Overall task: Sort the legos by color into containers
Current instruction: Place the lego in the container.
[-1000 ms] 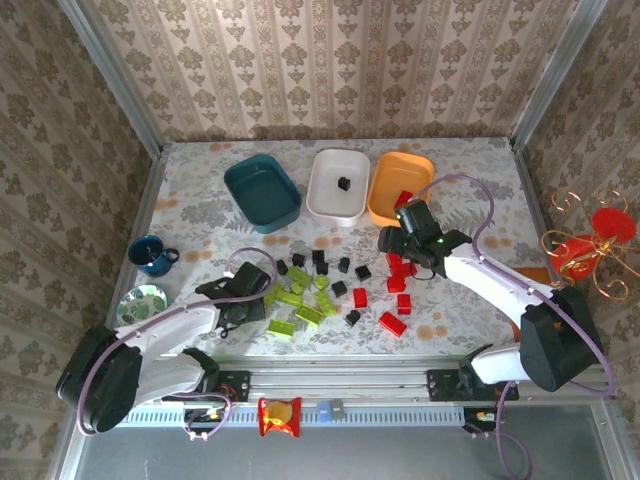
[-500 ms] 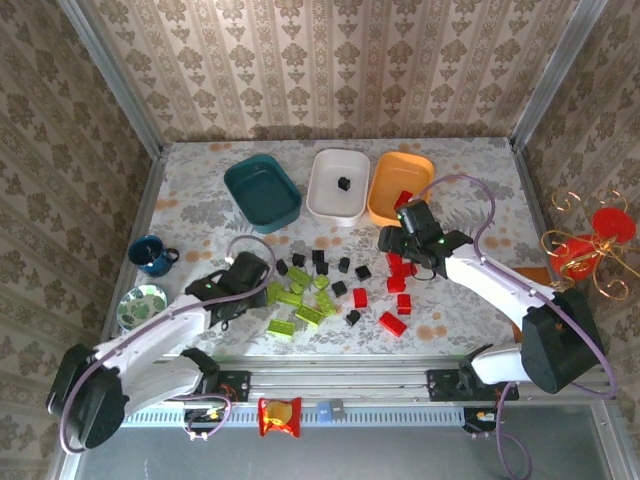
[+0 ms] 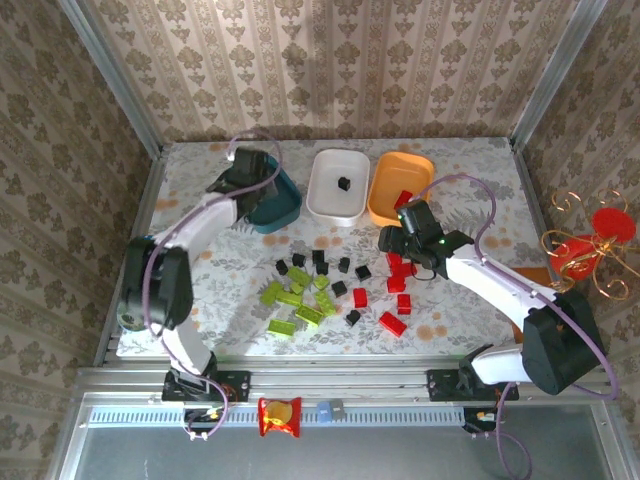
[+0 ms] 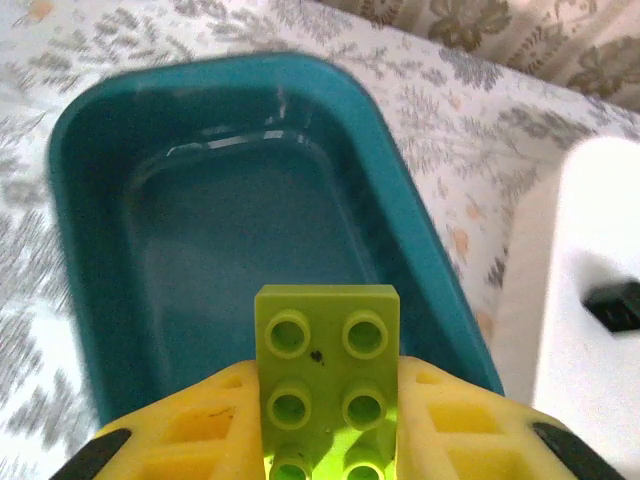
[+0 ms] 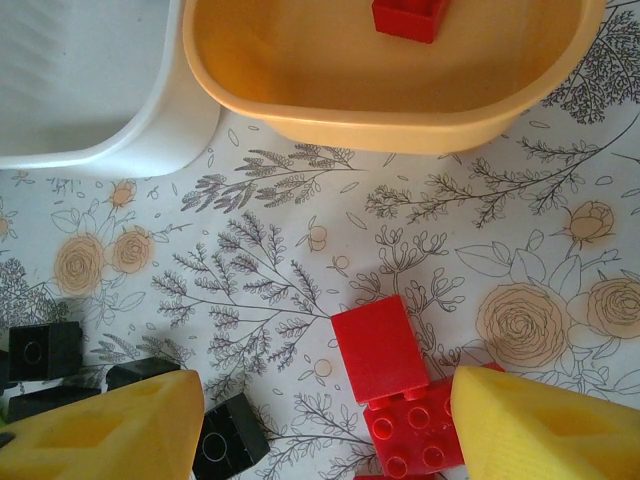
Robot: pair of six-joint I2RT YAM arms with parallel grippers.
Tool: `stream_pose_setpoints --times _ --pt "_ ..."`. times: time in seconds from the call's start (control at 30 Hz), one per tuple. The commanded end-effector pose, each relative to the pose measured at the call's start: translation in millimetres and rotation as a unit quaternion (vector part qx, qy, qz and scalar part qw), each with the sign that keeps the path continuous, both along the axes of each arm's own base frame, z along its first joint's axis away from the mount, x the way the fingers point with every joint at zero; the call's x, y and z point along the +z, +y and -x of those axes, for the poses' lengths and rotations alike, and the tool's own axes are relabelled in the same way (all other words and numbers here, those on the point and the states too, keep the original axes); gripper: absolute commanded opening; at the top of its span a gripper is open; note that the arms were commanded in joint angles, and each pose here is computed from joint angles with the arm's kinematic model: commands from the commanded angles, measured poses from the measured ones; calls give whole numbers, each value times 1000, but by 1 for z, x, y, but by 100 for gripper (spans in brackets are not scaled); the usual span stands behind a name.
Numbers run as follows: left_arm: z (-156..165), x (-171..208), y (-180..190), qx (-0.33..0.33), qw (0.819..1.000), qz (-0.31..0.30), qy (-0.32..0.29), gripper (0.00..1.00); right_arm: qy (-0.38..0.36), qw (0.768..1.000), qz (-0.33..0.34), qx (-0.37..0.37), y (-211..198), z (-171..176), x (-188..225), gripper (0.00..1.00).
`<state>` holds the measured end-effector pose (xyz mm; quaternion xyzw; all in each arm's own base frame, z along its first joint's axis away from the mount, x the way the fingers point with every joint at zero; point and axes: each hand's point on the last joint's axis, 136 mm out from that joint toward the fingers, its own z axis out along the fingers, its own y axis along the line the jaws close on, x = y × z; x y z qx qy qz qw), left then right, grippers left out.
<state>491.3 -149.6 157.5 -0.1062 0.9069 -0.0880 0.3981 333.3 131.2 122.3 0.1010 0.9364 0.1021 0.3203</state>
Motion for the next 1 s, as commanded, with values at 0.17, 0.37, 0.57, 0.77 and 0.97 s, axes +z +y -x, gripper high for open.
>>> stream_pose_setpoints --times 0.17,0.37,0.57,0.77,0.97 --pt "-50 -42 13 13 996 -71 54 27 5 1000 7 -9 -8 12 1 68" --pt "-62 -65 17 23 993 -80 82 40 4 1000 7 -8 -9 16 3 68" --pt "-60 -35 14 20 996 -60 57 58 4 1000 10 -13 -13 18 4 70" --pt "-19 41 -1 -1 999 27 -34 66 3 1000 16 -20 -17 19 6 70" --pt "73 84 -43 -86 988 71 -104 82 42 998 5 -45 -30 6 -20 69"
